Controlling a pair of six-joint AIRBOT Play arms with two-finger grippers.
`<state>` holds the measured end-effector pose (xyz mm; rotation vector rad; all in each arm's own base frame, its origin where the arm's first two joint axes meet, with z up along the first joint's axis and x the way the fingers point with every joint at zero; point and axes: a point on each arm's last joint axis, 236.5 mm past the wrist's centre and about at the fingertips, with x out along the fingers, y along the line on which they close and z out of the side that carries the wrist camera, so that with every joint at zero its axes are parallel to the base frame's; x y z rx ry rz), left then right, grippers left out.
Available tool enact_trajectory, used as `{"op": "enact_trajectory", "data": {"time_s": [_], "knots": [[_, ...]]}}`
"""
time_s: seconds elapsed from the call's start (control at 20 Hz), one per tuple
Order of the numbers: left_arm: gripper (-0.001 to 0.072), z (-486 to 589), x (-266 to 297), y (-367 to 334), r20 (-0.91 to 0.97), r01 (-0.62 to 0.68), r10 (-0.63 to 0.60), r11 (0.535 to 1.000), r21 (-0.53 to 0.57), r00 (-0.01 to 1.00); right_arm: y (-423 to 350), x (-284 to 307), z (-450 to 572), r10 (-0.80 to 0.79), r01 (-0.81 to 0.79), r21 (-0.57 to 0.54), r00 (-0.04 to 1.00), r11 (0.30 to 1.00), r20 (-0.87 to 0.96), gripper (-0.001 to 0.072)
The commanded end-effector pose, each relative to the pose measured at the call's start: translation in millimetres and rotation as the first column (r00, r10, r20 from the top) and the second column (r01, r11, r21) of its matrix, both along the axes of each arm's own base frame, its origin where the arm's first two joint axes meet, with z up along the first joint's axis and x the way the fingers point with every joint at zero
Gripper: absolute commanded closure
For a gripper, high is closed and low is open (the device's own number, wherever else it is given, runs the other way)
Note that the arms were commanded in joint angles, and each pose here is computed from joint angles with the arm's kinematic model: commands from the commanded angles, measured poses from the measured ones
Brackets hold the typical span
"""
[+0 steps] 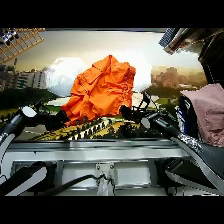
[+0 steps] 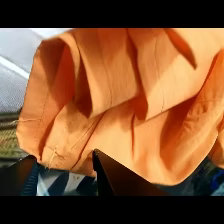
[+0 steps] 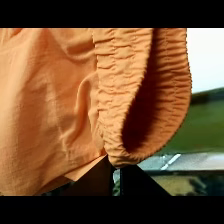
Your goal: Fold the clothes and pants, and hang the long-sleeved shirts on hangers.
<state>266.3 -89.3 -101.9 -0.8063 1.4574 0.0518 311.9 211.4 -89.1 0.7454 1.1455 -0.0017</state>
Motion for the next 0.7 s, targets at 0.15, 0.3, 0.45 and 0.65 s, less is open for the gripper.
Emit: {"op": "enact_trajectory", "data": {"time_s": [0.15, 0.3, 0.45, 0.65], "knots": [[0.0624, -2, 5, -12, -0.001, -0.015, 0.015, 0.998, -0.055, 1.000, 0, 0, 0, 0.000, 0.000, 0.000, 1.000, 1.000, 0.000, 0.0689], [0.0702, 18, 22, -28, 0.076, -0.007, 0.019, 0.988, -0.152, 0.997, 0, 0, 2, 0.000, 0.000, 0.002, 1.000, 1.000, 0.004, 0.0689], [0.0704, 64, 60, -25, 0.226, -0.005, 0.057, 0.974, -0.226, 0.972, 2, 6, 21, 0.016, -0.017, 0.019, 0.998, 1.000, 0.065, 0.0689], [0.0704, 168, 127, 3, 0.506, -0.026, 0.138, 0.975, -0.223, 0.852, 10, 21, 71, 0.062, -0.071, 0.037, 0.977, 0.997, 0.206, 0.0689]]}}
